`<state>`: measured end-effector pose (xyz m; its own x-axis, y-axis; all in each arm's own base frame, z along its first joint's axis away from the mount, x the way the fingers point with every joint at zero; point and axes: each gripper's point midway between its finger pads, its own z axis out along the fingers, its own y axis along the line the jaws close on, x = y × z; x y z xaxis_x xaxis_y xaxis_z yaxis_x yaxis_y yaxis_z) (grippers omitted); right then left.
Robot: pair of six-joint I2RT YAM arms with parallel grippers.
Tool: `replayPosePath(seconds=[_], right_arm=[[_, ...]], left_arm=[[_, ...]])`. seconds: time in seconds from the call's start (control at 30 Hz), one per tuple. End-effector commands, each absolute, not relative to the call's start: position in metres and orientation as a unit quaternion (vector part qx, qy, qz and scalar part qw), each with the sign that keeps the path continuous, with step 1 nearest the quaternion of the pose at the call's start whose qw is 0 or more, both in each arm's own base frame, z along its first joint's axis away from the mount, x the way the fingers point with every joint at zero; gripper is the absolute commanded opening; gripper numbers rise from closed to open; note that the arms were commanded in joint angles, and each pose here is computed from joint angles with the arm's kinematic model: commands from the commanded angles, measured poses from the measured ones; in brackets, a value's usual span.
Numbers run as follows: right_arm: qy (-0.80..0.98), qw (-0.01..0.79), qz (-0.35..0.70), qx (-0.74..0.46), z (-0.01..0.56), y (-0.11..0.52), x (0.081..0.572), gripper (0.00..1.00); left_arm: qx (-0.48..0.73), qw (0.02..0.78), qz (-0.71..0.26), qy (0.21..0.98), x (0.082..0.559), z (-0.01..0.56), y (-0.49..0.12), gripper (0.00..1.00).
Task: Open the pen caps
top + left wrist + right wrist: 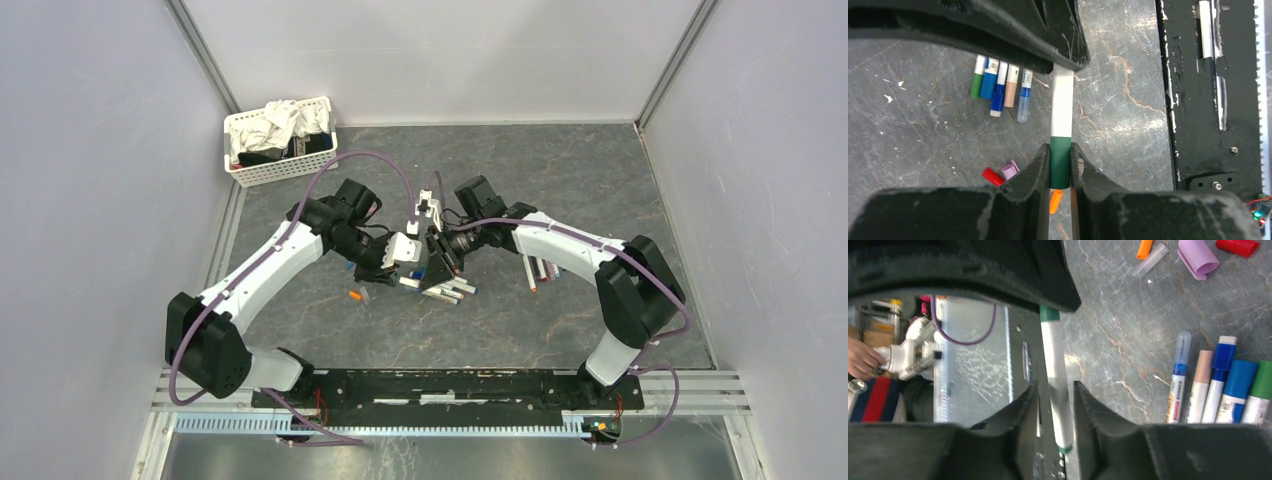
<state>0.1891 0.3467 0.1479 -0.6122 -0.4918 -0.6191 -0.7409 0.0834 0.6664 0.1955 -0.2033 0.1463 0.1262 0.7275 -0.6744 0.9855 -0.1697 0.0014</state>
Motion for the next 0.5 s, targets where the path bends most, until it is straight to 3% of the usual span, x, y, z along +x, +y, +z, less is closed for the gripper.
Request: replayPosePath(seconds=[0.0,0.1,0.23,0.3,0.43,0.47], right_arm=[[0.714,0.142,0.557,-0.401,0.163,0.363,0.198,0.45],[0.710,0.149,0.578,-0.373,0.165,0.372,0.199,0.55],[0.708,0.139,0.590,-0.363,0.165,0.381,0.198,0.53],[0.709,0.135,0.589,-0.364,0.164,0.382,0.198,0.45],[0.722,0.130,0.567,-0.374,0.155,0.375,0.197,0.07],[0.727,0.129,0.560,-0.377,0.152,0.372,0.196,0.02]], left_arm=[[0.718,0.282,-0.273,0.575,0.204,0.166,-0.217,0.02],[0.712,0.289,-0.287,0.572,0.202,0.172,-0.221,0.02],[0.711,0.291,-0.287,0.572,0.202,0.173,-0.222,0.02],[0.712,0.291,-0.285,0.572,0.202,0.174,-0.221,0.02],[0.718,0.283,-0.264,0.578,0.206,0.168,-0.214,0.02],[0.723,0.277,-0.254,0.579,0.209,0.166,-0.209,0.02]])
